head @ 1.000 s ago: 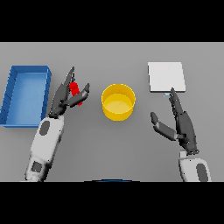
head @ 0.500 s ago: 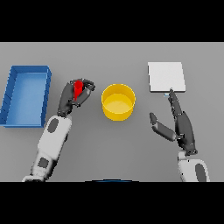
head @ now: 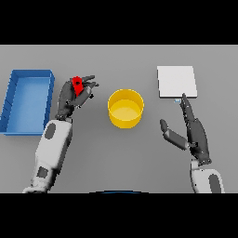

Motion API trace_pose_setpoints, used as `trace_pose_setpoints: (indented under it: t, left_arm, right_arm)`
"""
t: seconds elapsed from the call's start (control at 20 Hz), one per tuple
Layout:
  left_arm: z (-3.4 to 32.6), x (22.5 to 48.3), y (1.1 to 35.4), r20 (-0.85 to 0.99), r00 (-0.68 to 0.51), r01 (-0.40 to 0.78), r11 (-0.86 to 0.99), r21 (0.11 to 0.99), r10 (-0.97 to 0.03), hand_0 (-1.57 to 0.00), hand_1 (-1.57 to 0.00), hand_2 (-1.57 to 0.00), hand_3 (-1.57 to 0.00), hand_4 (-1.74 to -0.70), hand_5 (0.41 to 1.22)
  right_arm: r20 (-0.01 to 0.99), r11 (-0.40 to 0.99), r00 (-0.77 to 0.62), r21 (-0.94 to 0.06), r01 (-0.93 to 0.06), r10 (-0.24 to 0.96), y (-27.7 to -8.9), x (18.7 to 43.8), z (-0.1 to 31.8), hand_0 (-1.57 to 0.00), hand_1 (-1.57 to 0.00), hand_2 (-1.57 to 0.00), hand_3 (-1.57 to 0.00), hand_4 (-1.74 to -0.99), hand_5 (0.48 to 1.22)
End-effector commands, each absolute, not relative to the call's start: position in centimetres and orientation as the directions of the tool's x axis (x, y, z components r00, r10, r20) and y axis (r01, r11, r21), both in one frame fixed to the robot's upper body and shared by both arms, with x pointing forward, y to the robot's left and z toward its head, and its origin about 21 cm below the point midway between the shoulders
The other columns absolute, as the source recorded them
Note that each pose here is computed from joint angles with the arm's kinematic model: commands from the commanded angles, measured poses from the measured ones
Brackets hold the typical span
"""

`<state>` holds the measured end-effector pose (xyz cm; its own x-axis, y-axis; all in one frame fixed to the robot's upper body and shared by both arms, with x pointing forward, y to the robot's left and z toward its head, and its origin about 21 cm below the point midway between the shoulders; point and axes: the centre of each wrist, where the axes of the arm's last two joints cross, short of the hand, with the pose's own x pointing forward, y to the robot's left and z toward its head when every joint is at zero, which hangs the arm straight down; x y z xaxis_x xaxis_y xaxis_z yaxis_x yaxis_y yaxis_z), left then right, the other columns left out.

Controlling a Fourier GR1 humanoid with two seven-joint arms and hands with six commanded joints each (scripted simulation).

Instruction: Pick up the red beaker and tilt it to pour out 1 green nut into yellow bowl. Pick up the yellow bowl and place it on the metallic measuring scale.

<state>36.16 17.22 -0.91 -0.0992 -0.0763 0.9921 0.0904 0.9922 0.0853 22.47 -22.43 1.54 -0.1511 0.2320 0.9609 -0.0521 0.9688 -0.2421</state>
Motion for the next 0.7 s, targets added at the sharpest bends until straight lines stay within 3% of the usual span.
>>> trace_pose_setpoints:
  t: [0.0,0.45,0.65]
  left_arm:
    - [0.1,36.5,17.6,0.993,-0.093,0.095,0.992,0.085,-0.077,-1.54,-1.54,-1.54,-1.53,-1.7,1.135]
    - [3.3,37.8,18.9,0.962,-0.14,0.161,0.954,0.254,-0.233,-1.56,-1.56,-1.56,-1.55,-1.72,1.139]
    - [5.2,38.5,19.1,0.88,-0.204,0.201,0.862,0.466,-0.428,-1.56,-1.57,-1.57,-1.56,-1.73,1.124]
  right_arm:
    - [0.959,0.969,-0.167,-0.241,-0.053,0.23,-22.2,22.4,1.6,0.0,0.0,0.0,0.0,-1.233,0.644]
    - [0.944,0.958,-0.19,-0.283,-0.048,0.27,-22.0,22.6,0.9,0.0,0.0,0.0,0.0,-1.219,0.661]
    - [0.94,0.955,-0.191,-0.295,-0.04,0.283,-22.0,22.4,1.7,0.0,0.0,0.0,0.0,-1.199,0.658]
